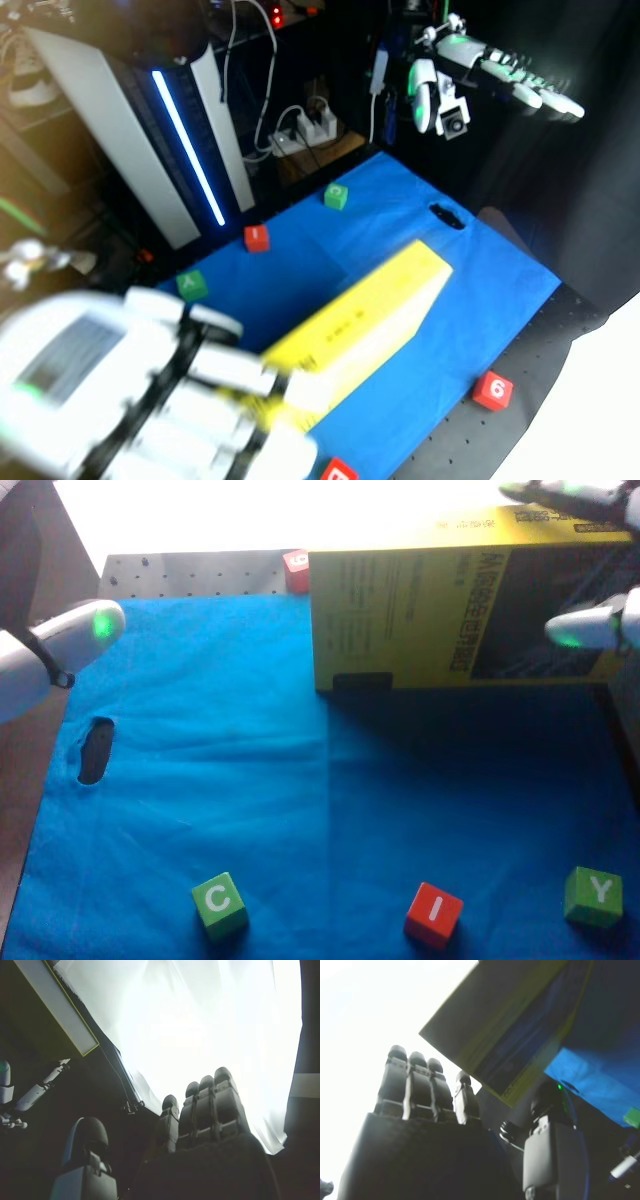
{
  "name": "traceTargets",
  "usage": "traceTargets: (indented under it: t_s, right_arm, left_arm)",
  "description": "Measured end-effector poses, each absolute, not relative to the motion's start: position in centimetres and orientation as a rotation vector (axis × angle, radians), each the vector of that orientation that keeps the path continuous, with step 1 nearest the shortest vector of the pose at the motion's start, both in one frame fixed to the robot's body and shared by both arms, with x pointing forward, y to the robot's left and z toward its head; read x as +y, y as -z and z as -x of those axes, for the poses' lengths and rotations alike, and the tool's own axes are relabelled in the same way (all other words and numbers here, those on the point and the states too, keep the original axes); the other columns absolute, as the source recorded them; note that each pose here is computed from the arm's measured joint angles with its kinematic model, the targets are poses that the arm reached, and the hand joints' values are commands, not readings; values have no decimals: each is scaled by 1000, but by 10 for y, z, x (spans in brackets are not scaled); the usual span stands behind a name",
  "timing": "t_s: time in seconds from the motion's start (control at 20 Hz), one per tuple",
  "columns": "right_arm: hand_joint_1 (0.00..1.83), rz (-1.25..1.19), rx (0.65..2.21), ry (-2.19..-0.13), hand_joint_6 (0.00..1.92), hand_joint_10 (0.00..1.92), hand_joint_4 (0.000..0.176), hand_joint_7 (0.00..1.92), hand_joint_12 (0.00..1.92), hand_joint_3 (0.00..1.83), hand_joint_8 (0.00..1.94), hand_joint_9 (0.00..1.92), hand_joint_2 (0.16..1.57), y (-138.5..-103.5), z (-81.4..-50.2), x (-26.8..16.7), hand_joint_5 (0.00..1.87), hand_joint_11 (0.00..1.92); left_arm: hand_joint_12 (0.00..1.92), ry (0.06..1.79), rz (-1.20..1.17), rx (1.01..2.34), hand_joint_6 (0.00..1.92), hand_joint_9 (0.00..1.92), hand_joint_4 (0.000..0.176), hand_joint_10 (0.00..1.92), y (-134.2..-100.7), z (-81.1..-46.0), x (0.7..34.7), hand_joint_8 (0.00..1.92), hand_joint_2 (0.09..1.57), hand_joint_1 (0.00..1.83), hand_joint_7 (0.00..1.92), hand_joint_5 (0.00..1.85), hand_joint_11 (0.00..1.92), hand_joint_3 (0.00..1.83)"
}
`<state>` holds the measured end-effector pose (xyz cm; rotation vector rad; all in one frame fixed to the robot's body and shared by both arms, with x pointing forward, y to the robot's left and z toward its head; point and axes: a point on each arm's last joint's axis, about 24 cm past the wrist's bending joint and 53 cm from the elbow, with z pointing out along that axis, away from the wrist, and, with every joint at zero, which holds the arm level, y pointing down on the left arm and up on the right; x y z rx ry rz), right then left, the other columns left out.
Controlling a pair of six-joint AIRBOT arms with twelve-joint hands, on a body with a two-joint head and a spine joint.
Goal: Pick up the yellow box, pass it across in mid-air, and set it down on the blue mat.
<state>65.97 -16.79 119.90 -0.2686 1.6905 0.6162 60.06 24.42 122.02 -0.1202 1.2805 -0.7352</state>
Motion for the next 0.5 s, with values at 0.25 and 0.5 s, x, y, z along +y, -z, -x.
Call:
traceTargets:
  t_s: [0.25, 0.5]
  right_arm:
    - [345, 328, 1576, -622, 0, 0, 176, 0, 0, 17, 0, 0, 1145, -1236, -631, -167, 0, 0]
    - [471, 363, 1502, -634, 0, 10, 82, 0, 0, 35, 0, 24, 1232, -1251, -604, -167, 0, 0]
  left_arm:
    - [0, 724, 117, 1254, 0, 0, 163, 0, -1228, -596, 250, 0, 1177, 316, 0, 0, 0, 0]
    - [0, 715, 121, 1256, 0, 0, 130, 0, -1224, -589, 253, 0, 1229, 375, 0, 0, 0, 14]
